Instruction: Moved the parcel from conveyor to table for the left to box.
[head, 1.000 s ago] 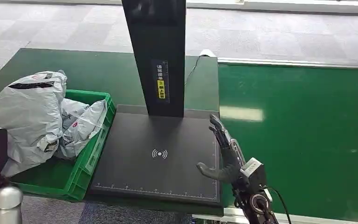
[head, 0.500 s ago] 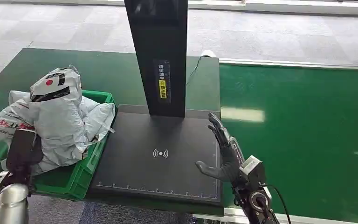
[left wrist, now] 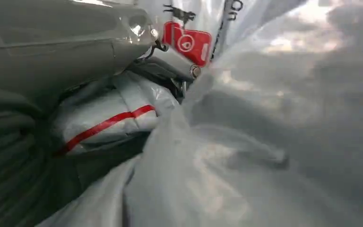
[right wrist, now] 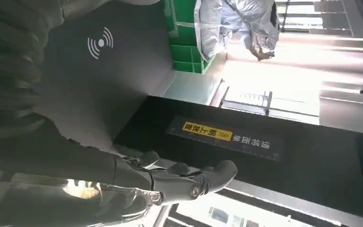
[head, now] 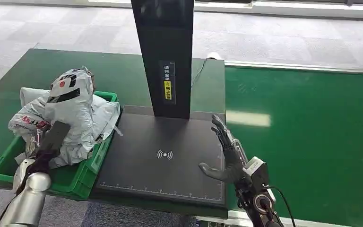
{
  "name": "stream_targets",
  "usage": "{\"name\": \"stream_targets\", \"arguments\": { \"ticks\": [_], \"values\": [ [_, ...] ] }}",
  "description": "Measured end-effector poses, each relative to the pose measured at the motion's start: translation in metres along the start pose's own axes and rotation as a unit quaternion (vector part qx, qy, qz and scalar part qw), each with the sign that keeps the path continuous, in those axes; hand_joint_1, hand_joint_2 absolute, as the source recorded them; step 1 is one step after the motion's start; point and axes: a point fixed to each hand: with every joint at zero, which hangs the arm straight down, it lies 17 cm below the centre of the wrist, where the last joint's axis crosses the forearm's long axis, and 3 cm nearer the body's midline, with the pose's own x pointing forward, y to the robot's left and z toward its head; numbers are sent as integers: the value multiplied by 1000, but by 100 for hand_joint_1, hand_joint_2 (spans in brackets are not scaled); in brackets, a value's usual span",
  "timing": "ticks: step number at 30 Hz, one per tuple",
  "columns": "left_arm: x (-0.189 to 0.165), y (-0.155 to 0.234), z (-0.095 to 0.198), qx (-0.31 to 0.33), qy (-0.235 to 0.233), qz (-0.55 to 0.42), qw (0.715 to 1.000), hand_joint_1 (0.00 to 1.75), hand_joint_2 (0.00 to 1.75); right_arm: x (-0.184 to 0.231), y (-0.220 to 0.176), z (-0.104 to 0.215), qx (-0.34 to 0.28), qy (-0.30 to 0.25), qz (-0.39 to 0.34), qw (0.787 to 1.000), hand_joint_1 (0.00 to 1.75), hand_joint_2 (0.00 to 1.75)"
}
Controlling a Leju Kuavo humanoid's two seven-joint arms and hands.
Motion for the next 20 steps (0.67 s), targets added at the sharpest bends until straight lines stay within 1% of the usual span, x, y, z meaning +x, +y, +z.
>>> {"name": "stream_targets", "arguments": {
  "ticks": [3, 4, 5, 8, 12, 17, 20],
  "values": [
    [-6, -3, -3, -3, 8, -26, 1000, 175, 175, 0, 0, 0, 0, 0, 0, 1000, 0, 175],
    [-7, -3, -3, -1, 9, -26, 1000, 105, 175, 0, 0, 0, 1, 1, 1, 1000, 0, 175],
    [-6, -1, -4, 2, 8, -25, 1000, 0, 175, 0, 0, 0, 1, 1, 1, 1000, 0, 175],
    [-2, 4, -5, 18, -2, -14, 1000, 0, 175, -1, 0, 0, 1, 2, 1, 1000, 0, 175],
    [9, 14, -1, 46, -22, 32, 998, 0, 175, -1, 0, 0, 1, 2, 2, 1000, 0, 175],
    [34, 31, 14, 88, -72, 108, 988, 0, 175, 0, 0, 0, 0, 1, 3, 1000, 0, 175],
    [53, 55, 26, 140, -113, 144, 973, 0, 175, 0, -1, 0, -3, -1, 5, 1000, 0, 175]
  ]
}}
